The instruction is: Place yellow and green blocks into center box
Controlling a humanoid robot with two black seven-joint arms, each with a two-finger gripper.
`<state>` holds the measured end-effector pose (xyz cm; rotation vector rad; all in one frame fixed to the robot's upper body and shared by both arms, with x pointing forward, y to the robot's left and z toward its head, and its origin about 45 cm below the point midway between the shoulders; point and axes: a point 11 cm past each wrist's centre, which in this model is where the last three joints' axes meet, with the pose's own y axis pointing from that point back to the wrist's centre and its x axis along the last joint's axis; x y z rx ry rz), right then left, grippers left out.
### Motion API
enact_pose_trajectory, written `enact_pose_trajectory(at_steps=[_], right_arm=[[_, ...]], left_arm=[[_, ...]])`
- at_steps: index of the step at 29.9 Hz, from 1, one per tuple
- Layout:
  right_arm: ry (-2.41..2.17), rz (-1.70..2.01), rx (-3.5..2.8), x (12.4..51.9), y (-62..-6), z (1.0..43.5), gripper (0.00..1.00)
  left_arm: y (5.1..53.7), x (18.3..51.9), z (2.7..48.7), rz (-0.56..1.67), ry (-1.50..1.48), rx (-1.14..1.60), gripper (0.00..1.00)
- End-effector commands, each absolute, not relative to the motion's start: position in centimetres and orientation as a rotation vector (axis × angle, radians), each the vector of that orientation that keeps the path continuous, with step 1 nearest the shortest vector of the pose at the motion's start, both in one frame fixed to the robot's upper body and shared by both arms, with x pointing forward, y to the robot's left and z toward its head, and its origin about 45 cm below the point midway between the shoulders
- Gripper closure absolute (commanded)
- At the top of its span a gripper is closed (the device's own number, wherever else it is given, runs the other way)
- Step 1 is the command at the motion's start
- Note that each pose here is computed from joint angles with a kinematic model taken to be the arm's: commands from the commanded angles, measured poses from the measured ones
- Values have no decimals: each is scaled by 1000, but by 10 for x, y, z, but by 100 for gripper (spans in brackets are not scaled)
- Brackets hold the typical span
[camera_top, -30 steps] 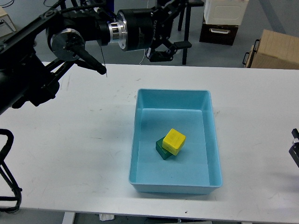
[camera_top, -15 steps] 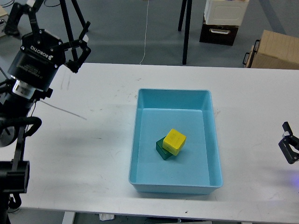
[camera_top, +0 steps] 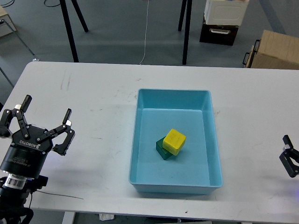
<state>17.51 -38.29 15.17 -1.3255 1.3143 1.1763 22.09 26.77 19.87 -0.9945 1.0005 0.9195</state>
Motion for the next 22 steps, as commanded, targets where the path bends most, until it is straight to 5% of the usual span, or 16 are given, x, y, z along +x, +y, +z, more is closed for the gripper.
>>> enact_pose_trajectory(at_steps=[1, 22], right_arm=[[1311, 1180, -1334, 173, -374, 150, 0], [1309, 1193, -1331, 171, -370, 147, 0]], left_arm=[[269, 209, 188, 949, 1065, -1070, 0], [258, 208, 186, 922, 1095, -1072, 0]])
